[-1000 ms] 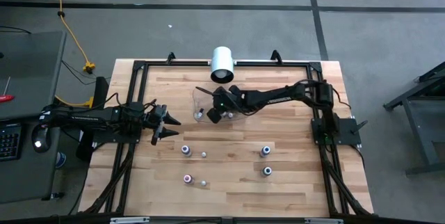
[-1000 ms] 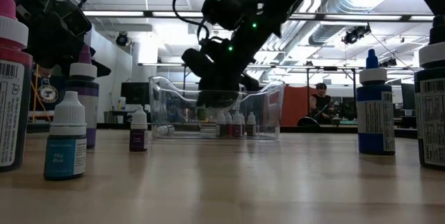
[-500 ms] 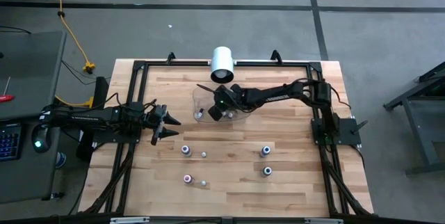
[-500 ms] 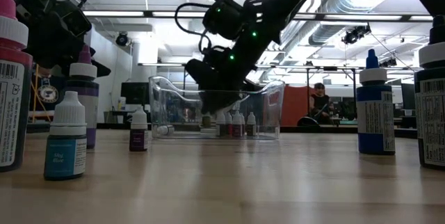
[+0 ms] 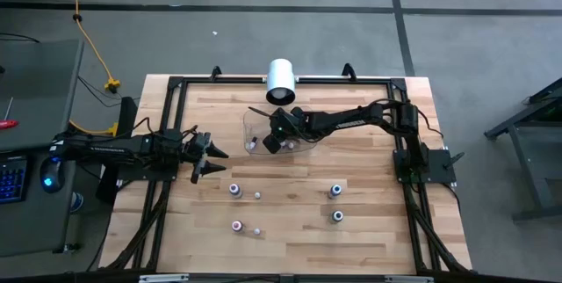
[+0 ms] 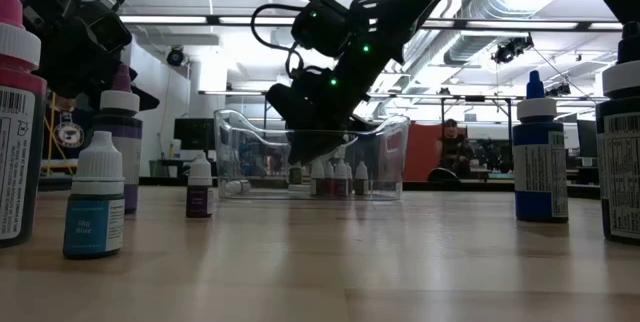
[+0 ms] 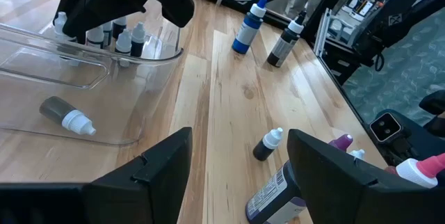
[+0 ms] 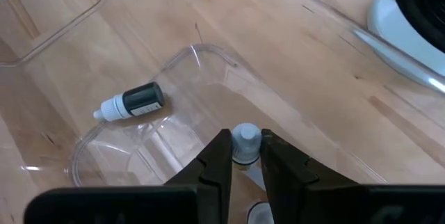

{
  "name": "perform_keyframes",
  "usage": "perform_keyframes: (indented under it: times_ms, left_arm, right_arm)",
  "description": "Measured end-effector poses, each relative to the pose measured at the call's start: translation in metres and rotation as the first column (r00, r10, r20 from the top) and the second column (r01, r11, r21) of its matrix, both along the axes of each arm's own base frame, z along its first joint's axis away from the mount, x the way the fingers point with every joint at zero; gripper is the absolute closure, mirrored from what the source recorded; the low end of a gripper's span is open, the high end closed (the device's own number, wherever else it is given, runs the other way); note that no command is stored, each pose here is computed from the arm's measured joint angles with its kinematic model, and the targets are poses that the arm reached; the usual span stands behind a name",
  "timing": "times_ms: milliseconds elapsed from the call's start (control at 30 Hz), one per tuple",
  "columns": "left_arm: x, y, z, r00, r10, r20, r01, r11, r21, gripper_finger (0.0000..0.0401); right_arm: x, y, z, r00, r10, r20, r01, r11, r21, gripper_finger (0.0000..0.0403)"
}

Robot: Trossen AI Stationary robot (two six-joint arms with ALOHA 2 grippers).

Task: Pick & Place food coloring
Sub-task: Put the small green food coloring bottle into the transparent bin, then put the small purple food coloring bottle into the transparent bin

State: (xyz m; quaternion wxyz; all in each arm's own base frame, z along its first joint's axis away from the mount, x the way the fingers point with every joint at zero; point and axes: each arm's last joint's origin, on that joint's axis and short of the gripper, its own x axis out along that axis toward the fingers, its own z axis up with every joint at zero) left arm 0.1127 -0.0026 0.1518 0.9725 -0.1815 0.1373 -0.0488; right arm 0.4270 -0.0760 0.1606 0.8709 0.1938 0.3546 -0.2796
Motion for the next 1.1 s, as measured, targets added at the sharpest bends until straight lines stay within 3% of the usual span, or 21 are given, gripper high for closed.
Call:
perform_keyframes:
  times_ms: [467,833,1100]
  left_arm:
    - [0.0,0.0,0.0,1.0,0.0,0.0,0.0,1.0,0.0,0.0167]
    - [0.0,0.0,0.0,1.0,0.0,0.001,0.0,1.0,0.0,0.0167]
    - [0.0,0.0,0.0,1.0,0.0,0.0,0.0,1.0,0.0,0.0167]
  right_arm:
    - [0.001,0.0,0.001,1.0,0.002,0.008,-0.002,1.0,-0.007,0.026]
    - [0.012,0.0,0.026,1.0,0.013,0.015,-0.012,0.997,-0.081,0.0254]
    - [0.023,0.022,0.064,0.991,0.122,-0.06,-0.128,0.983,-0.13,0.0253]
